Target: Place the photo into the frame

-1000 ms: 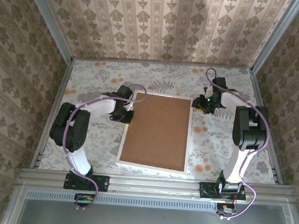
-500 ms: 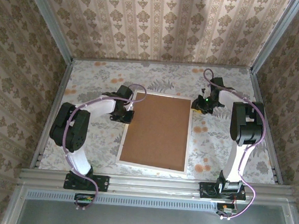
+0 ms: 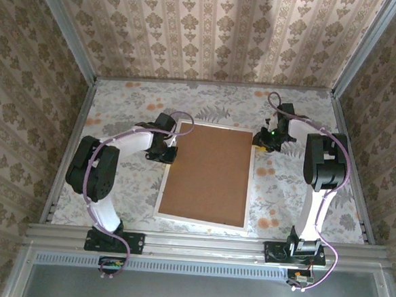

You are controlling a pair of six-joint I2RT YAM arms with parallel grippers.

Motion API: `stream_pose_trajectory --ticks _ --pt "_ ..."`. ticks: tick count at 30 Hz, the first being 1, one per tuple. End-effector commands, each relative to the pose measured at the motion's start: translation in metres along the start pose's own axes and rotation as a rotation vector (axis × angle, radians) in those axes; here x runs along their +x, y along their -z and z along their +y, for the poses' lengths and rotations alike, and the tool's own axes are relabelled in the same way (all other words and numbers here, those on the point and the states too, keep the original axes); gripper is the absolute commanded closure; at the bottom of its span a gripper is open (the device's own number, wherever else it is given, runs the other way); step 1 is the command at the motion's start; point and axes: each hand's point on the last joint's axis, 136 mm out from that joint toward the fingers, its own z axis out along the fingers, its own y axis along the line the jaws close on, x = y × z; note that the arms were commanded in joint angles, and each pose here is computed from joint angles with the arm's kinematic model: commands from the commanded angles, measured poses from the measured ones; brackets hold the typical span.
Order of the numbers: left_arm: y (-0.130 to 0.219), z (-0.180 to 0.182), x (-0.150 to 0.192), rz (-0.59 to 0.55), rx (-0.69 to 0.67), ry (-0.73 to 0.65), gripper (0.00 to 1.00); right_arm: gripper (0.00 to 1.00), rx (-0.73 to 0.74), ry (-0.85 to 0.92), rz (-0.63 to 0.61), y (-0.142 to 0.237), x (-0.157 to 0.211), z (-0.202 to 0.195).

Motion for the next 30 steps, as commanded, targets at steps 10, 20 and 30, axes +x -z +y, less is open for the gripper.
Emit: stream_pose_trajectory --ticks 10,20,30 --pt "-0.008 0.014 0.032 0.114 -0.056 0.004 0.93 0.70 0.018 0.017 0.059 -0.012 0.008 0.009" --pt "-0.006 0.006 0.026 0.097 -0.041 -0.031 0.93 0.70 0.232 0.095 0.122 -0.020 0.020 0.006" --pt "-0.005 -0.002 0.023 0.082 -0.022 -0.052 0.93 0.68 0.465 0.207 0.166 -0.030 0.025 0.012"
